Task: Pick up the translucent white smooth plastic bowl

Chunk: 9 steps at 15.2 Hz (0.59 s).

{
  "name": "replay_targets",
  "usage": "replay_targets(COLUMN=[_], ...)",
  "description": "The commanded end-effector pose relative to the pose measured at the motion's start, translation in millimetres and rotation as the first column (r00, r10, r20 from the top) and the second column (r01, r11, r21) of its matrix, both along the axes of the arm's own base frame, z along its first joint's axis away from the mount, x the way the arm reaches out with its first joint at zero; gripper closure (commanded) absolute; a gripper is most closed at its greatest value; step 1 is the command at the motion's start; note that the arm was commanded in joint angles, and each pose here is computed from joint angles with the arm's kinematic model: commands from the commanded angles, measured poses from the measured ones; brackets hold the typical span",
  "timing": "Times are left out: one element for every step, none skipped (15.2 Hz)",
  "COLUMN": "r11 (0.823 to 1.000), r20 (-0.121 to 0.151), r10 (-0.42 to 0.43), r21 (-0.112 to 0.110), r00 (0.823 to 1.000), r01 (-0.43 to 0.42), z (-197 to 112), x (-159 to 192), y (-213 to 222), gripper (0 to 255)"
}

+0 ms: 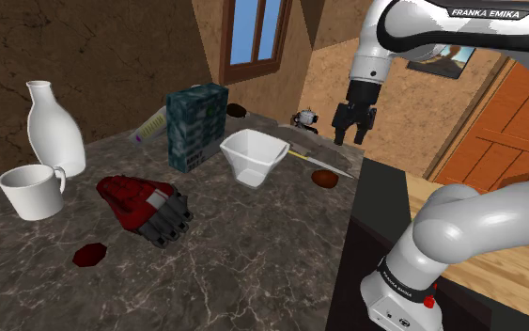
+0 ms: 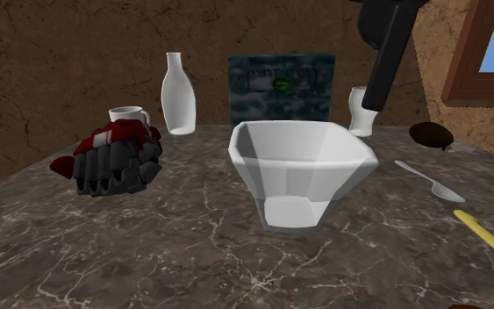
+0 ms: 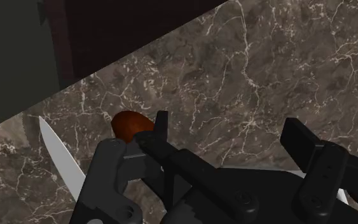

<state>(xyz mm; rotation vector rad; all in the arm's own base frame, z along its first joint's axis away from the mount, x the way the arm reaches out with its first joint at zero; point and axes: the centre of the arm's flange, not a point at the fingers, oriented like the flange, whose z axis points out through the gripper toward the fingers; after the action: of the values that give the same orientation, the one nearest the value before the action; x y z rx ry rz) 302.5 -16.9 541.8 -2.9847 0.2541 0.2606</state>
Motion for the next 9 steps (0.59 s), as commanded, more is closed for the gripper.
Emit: replay_targets(r11=[1.0,1.0,0.998,0.996,0.993,0.989,0.985,0.979,0.973], r20=[0.0,0.008,0.016,0.023,0.03,0.036,0.042,0.047,0.052], r10=[0.0,0.023,0.045,0.068,0.091,0.114,0.137,0.16,0.183], r21=[0.0,-0.019,-0.037,-0.056,-0.076,-0.095,-0.114,-0.134,-0.153], r00=[1.0,1.0,0.999,0.997,0.995,0.993,0.99,0.986,0.982], r01=[0.0,-0.022,-0.045,-0.067,-0.089,-0.11,-0.132,-0.153,-0.174], z=[0,-2,-4,-6,-8,-10,-13,-15,-18], x=[0,10,21,31,40,50,59,68,77], y=[0,10,20,31,41,52,63,74,85], gripper=[0,0,0,0,0,0,0,0,0])
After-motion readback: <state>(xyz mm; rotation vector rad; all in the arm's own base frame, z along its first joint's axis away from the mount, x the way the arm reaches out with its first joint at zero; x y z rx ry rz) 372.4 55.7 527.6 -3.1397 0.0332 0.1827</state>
